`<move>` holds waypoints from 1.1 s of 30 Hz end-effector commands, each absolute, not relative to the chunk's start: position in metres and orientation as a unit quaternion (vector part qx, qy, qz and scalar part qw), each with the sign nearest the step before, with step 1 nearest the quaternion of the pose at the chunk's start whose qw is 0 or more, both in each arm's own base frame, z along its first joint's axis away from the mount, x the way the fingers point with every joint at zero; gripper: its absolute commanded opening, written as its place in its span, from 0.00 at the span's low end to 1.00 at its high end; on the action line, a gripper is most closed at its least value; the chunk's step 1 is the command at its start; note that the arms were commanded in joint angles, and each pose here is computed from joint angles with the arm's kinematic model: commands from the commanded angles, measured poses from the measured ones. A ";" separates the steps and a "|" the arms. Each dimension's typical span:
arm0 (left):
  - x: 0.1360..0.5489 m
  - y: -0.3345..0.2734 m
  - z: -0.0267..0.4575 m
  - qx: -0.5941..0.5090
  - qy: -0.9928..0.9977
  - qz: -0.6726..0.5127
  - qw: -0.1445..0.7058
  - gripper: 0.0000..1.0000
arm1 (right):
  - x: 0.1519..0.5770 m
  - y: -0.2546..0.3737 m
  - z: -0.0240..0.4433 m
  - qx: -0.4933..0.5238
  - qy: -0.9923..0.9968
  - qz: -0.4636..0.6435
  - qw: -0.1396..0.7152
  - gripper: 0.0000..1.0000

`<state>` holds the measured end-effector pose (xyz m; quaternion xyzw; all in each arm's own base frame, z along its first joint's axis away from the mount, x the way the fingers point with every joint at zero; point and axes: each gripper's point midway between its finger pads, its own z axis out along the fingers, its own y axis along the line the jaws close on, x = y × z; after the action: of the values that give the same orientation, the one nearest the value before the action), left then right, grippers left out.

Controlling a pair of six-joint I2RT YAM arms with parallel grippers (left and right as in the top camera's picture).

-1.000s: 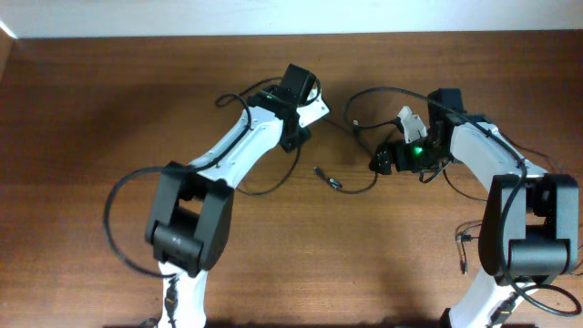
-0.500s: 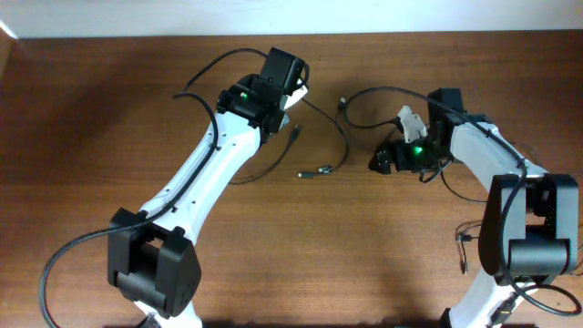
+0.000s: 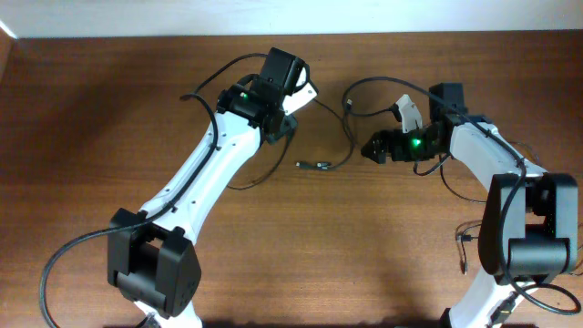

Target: Untangle cables

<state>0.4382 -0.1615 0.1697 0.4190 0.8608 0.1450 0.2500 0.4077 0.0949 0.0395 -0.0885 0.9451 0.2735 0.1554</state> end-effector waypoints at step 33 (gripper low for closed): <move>0.436 -0.164 0.188 0.409 0.860 0.134 0.273 0.00 | 0.395 0.071 0.023 -0.031 0.941 0.317 0.113 0.94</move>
<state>0.4379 -0.1621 0.1695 0.4196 0.8608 0.1432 0.2499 0.3971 0.0729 0.0319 -0.0274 0.9352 0.3323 0.1194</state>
